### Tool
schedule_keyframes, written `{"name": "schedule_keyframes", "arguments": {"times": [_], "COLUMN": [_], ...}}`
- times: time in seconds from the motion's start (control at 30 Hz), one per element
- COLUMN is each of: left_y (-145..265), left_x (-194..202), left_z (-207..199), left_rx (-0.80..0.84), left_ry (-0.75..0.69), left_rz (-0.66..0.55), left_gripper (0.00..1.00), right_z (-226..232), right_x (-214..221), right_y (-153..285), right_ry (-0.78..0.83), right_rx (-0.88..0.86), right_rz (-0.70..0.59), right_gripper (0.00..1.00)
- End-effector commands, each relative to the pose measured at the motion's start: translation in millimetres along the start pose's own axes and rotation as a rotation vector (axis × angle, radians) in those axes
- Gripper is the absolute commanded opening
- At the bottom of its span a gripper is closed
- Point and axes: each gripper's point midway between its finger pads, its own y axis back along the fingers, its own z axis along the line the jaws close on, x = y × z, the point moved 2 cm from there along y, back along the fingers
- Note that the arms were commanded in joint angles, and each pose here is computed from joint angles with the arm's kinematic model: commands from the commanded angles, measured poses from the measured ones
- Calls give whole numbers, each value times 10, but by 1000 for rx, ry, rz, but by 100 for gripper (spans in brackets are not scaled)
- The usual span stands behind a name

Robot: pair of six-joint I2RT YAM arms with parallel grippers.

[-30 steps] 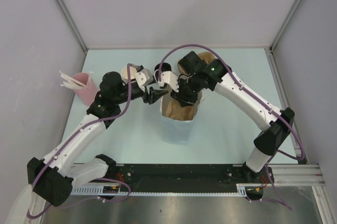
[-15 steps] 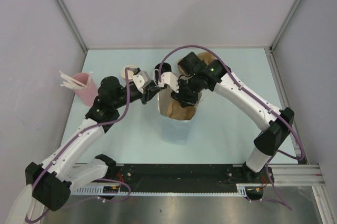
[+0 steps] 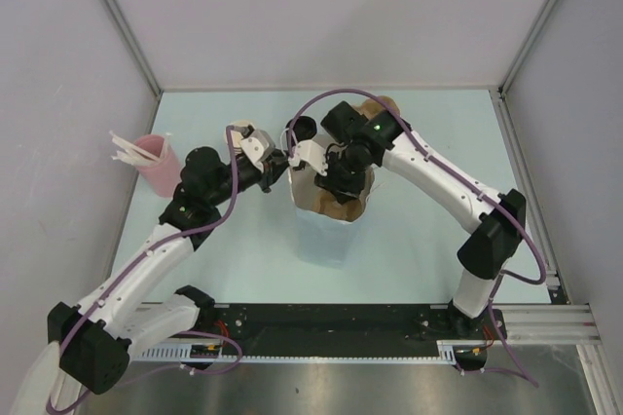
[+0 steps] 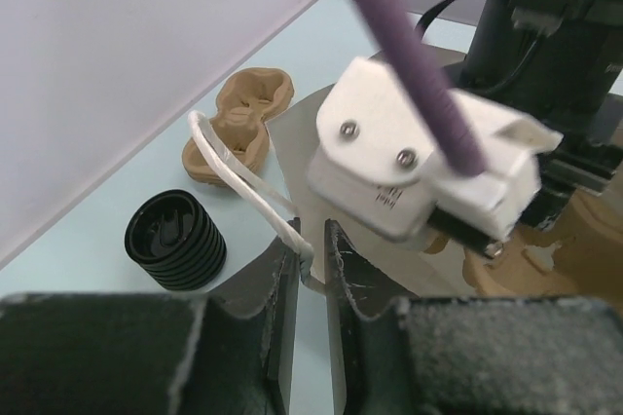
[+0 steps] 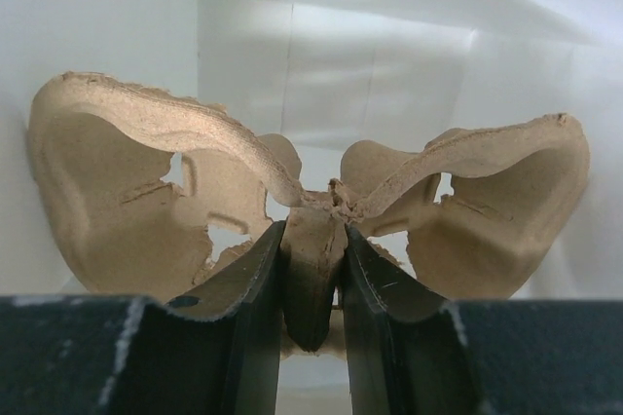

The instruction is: Pack the takeout coffee

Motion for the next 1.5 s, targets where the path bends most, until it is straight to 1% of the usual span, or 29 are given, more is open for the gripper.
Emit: {"name": "schedule_keyframes", "arguments": {"times": [0.0,0.27,0.63,0.77,1.13,1.47], "left_y": [48,83,122,141,148,149], "left_x": [-172,-179,-168,-160,-159,-177], "left_z": [66,132,299,360,397,381], "left_rx": [-45,-84,-180,-216,-234,-221], "left_ry": [8,25,38,40,49,48], "left_rz": [-71,-82,-81,-81,-84,-90], "left_gripper": [21,18,10,10,9,9], "right_z": [0,17,24,5,16,5], "right_x": [68,55,148,194,297,344], "right_y": [47,28,-36,-75,-175,-278], "right_ry": [-21,0,-1,-3,-1,-15], "right_rx": [-5,-9,-23,-24,-44,-68], "right_rz": [78,106,162,187,267,296], "right_gripper": [31,30,29,29,27,27]}}
